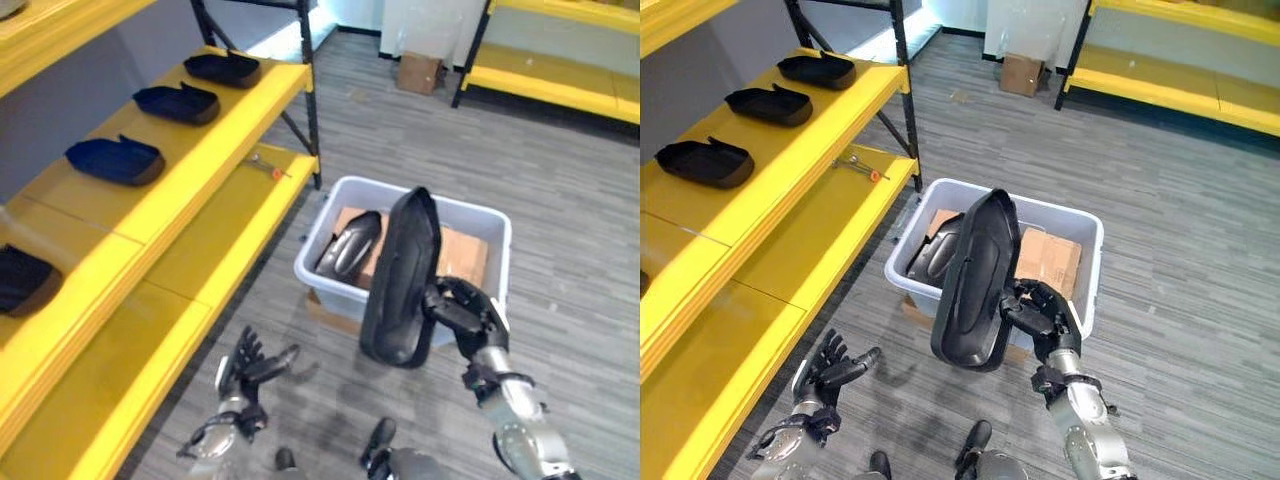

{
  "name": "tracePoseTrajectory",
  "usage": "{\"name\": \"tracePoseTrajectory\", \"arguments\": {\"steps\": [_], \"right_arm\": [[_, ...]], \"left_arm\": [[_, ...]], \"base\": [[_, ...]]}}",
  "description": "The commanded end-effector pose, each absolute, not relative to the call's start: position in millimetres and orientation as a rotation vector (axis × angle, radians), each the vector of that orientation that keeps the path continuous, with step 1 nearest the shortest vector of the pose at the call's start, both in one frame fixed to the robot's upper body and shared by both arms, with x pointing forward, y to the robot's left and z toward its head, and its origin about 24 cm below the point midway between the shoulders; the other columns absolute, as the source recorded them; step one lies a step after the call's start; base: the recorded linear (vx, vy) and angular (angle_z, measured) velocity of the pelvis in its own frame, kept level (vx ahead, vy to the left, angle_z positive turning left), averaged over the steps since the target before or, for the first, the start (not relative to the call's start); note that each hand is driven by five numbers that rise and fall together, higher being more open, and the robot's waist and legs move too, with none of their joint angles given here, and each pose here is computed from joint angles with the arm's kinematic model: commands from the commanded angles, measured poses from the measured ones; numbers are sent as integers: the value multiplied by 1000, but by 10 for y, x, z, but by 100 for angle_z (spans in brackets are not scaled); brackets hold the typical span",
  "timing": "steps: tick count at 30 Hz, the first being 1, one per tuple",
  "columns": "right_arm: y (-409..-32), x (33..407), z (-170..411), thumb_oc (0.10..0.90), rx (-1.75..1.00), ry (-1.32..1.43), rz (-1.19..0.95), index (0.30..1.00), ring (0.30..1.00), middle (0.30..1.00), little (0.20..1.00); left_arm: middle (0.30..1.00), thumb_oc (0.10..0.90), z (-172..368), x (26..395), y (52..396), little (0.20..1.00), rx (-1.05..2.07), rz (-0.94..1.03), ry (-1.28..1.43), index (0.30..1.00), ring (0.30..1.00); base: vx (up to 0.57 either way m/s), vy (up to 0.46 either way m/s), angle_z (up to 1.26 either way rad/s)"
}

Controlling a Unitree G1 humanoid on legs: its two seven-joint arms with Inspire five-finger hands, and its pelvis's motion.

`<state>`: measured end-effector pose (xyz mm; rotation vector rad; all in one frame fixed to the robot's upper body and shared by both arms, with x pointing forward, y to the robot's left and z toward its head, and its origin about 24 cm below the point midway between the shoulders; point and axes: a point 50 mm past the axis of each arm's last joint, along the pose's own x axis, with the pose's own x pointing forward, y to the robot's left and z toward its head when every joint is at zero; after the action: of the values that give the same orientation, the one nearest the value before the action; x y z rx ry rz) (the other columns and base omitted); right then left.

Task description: Move parts from the plastic box to the shelf.

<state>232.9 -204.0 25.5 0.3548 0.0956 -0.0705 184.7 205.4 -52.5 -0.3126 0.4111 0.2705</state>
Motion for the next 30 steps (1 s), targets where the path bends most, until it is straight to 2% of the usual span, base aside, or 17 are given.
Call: {"name": "tracePoseTrajectory", "arguments": {"steps": [1, 8, 18, 30], "right_arm": [[-1818, 2517, 806, 400, 406, -192, 69, 300, 300, 300, 300], [-1651, 2564, 749, 400, 421, -149, 115, 300, 300, 300, 300], [-1548, 2525, 658, 400, 461, -111, 119, 300, 300, 300, 300], [-1703, 2413, 642, 400, 410, -106, 129, 300, 300, 300, 300]], "left_arm": [[1000, 900, -146, 1984, 2317, 1000, -208, 273, 200, 1000, 1000], [1000, 900, -189, 1845, 2410, 1000, -195, 323, 221, 1000, 1000], [1000, 900, -105, 1935, 2521, 1000, -102, 322, 196, 1000, 1000], [1000, 900, -136, 1956, 2393, 1000, -133, 271, 203, 1000, 1000]], "base": [[-45, 203, 32], [-40, 230, 28], [-28, 146, 19], [21, -43, 41]]}}
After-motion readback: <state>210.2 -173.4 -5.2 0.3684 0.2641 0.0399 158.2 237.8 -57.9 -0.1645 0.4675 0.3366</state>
